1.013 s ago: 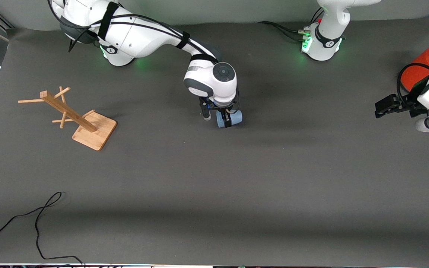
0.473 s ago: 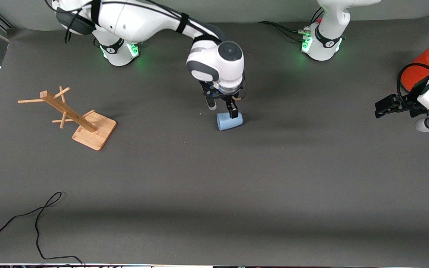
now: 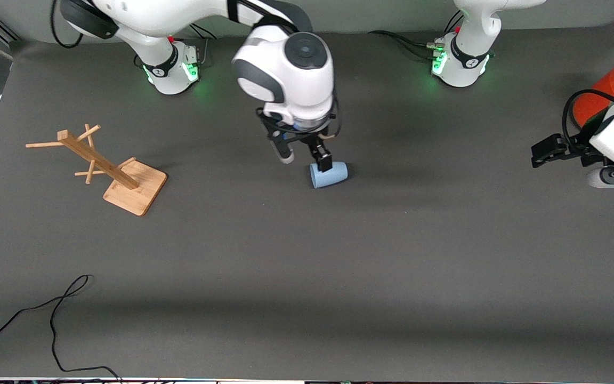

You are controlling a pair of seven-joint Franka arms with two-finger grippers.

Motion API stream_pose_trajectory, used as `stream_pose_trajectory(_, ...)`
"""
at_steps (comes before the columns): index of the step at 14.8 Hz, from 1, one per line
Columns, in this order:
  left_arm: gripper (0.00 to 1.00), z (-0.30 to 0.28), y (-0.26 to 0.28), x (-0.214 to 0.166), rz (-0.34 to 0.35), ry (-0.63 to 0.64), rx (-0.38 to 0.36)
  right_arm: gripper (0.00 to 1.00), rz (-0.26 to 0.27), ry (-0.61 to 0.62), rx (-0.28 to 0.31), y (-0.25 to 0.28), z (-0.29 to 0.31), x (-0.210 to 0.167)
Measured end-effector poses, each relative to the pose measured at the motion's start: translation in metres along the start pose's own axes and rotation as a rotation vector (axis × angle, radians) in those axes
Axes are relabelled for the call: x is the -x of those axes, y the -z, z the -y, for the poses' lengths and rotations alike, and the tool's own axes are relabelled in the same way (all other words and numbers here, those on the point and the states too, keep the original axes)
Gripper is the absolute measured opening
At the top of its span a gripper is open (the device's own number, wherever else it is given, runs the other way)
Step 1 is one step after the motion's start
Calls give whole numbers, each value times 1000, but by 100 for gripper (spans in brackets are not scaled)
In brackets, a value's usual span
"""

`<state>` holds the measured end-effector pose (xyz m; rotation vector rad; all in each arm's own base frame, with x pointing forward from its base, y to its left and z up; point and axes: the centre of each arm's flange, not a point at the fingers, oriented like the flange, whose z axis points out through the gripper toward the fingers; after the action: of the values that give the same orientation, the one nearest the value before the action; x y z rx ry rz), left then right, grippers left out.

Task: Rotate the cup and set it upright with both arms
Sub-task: 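Lay the cup on its side and release it with the right gripper, then reach the left gripper to the lying cup while the right gripper withdraws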

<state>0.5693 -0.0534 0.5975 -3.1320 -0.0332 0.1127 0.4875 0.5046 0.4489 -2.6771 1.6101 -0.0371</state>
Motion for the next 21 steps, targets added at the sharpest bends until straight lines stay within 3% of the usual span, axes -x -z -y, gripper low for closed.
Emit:
stream_pose_trajectory(4,100,-45,-2,10,28,24,-5,100,3,120,-25,41,16,-108)
stream_pose_trajectory(9,100,-167,-11,45,37,99,-23,100,4,313,-67,114,-5,-275)
stream_pose_trajectory(14,100,-301,-57,86,-7,182,-136,100,-8,530,-31,154,-51,-371)
stream_pose_trajectory(17,100,-379,-94,97,-51,221,-186,100,11,633,-44,170,-85,-428)
stream_pose_trajectory(21,100,-467,-167,118,-129,263,-275,100,24,723,-45,176,-125,-466)
